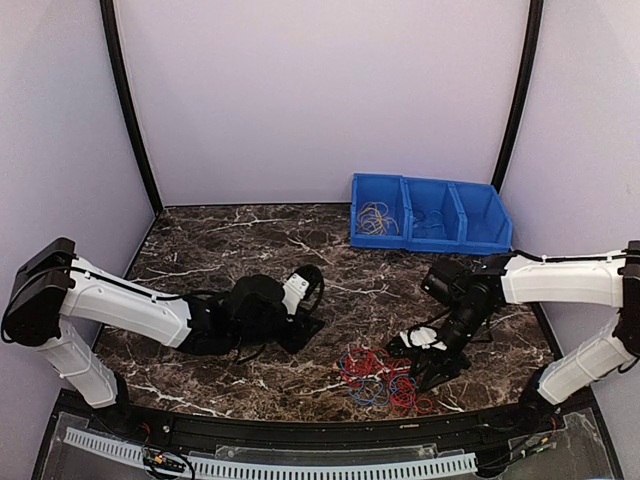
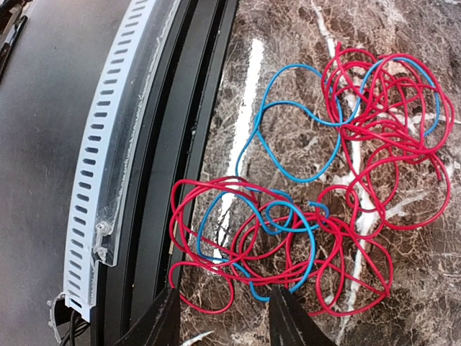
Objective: Untangle the cables
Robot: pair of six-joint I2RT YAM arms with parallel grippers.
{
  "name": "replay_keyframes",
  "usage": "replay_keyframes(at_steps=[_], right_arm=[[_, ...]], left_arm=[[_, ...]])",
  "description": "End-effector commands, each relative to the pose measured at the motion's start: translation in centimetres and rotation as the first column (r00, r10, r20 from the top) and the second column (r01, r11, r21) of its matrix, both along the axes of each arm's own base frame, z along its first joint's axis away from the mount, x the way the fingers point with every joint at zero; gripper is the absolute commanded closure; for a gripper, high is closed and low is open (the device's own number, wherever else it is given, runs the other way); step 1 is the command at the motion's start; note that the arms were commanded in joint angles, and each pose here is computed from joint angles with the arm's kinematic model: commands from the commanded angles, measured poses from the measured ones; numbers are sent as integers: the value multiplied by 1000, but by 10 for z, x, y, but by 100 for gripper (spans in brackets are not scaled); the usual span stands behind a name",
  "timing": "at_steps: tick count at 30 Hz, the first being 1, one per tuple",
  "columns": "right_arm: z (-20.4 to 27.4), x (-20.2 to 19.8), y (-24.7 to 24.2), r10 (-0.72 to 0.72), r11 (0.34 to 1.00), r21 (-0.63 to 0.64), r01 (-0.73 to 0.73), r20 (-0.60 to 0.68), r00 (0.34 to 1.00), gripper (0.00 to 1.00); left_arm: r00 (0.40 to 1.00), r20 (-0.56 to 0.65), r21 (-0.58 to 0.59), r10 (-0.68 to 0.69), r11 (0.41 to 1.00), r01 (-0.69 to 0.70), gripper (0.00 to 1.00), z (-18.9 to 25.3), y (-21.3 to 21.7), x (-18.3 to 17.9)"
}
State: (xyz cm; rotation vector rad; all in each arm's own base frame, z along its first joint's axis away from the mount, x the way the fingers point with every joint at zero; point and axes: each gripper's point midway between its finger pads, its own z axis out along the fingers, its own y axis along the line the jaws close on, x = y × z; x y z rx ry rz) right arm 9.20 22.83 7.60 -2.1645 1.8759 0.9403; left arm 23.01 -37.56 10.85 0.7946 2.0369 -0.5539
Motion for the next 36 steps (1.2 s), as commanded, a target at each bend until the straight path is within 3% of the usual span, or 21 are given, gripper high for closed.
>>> replay_keyframes(at_steps=[1,13,20,36], right_arm=[[-14,-1,-4,11,998,-61,-9,39,999,56],[-22,7,-4,-14,994,-108,20,54,998,60],[-19,18,-21,-15,989,-144,39,164,986,63],[-26,16,4,-57,994,-95,60,34,998,58]], left_arm=[[1000,-8,-7,3,1000,-3,59,-3,3,-5],[1000,-14,-11,-3,1000,3,58,-5,6,-8],[1000,-18,-14,-5,1000,5,58,-9,6,-9],[999,-43,-34,-11,999,9,58,-11,5,-12]])
